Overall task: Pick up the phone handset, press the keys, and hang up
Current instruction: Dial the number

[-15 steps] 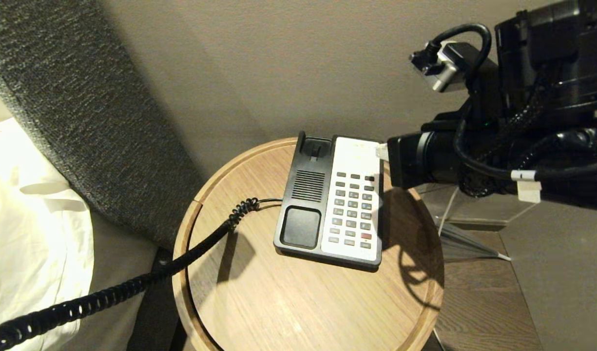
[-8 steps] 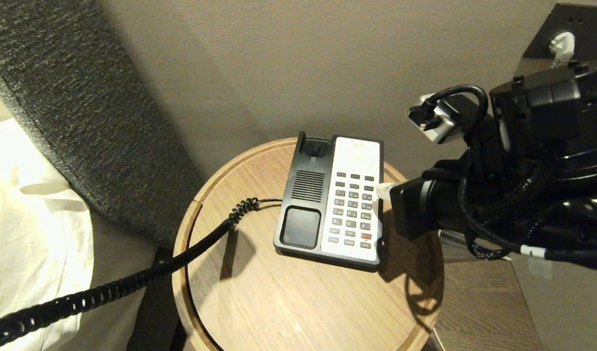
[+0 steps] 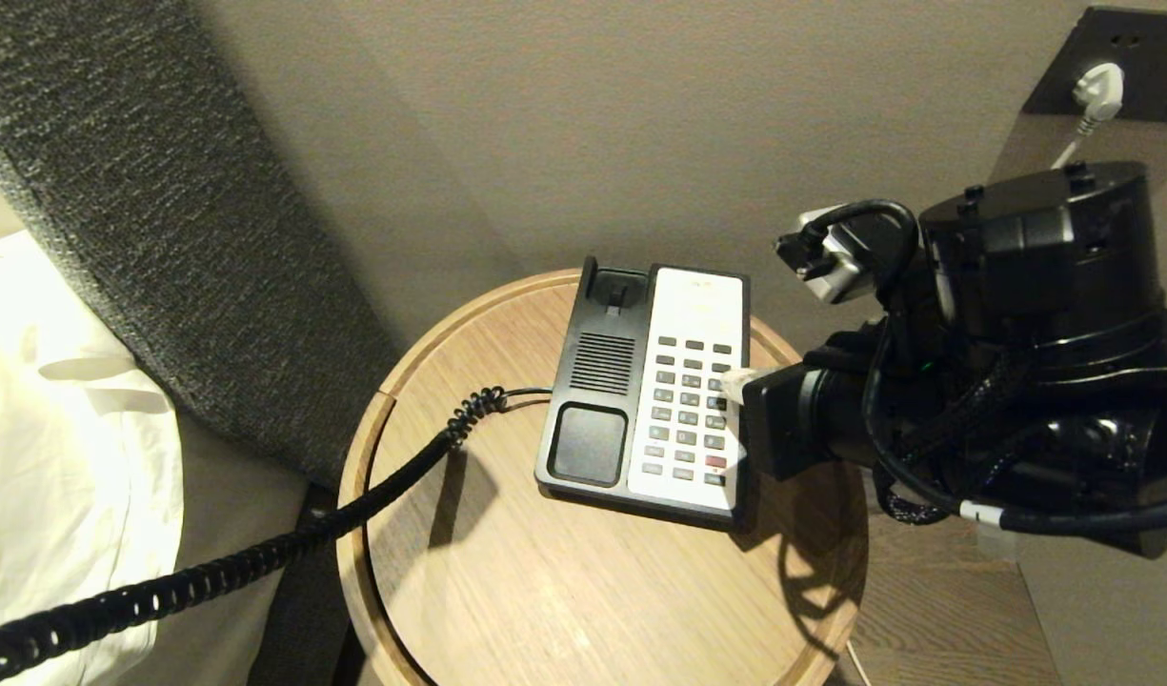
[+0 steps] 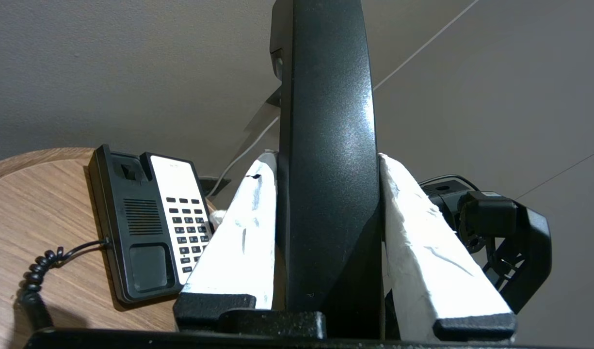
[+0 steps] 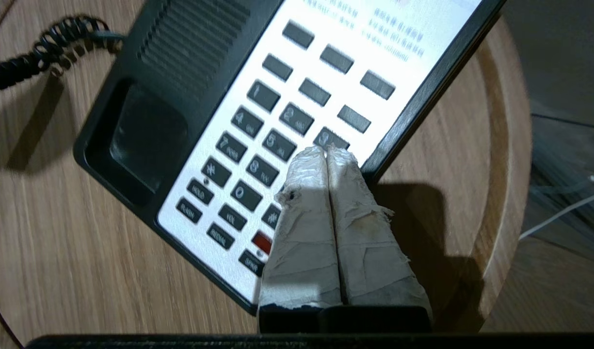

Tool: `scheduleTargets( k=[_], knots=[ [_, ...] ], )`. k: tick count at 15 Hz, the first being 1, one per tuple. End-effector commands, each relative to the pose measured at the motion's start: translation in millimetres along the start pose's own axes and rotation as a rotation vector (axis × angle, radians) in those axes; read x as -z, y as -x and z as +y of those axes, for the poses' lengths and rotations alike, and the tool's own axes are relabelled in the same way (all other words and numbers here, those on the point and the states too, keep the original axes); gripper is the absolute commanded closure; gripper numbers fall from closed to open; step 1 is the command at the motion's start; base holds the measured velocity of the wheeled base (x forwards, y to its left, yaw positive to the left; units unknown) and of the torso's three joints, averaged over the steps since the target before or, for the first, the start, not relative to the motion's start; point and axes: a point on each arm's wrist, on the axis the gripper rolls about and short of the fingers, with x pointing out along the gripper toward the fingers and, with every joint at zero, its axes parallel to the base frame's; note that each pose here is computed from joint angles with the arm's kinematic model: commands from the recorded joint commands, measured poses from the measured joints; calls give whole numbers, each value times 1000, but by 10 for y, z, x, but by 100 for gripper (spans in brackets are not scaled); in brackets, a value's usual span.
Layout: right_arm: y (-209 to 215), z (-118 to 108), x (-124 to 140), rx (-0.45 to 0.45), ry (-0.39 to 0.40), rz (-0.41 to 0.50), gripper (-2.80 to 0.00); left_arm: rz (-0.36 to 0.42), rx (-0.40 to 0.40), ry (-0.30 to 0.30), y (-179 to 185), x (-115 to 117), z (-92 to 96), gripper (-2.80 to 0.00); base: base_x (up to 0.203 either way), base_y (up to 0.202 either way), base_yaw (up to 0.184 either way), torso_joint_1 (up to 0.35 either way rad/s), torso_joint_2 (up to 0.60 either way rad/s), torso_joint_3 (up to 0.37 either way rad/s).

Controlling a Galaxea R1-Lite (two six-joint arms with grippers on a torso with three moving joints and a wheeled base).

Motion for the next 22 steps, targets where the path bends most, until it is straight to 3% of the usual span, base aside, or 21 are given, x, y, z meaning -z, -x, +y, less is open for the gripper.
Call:
scheduleTargets(
  k=[1, 22],
  knots=[
    [-9, -4, 52, 3, 4, 10, 0, -4, 3, 3, 8, -3, -3, 0, 0, 0, 0, 0, 0, 0],
    [-99, 22, 43, 1, -13, -21, 0, -20, 14, 4, 58, -26, -23, 0, 0, 0, 0, 0, 0, 0]
  ],
)
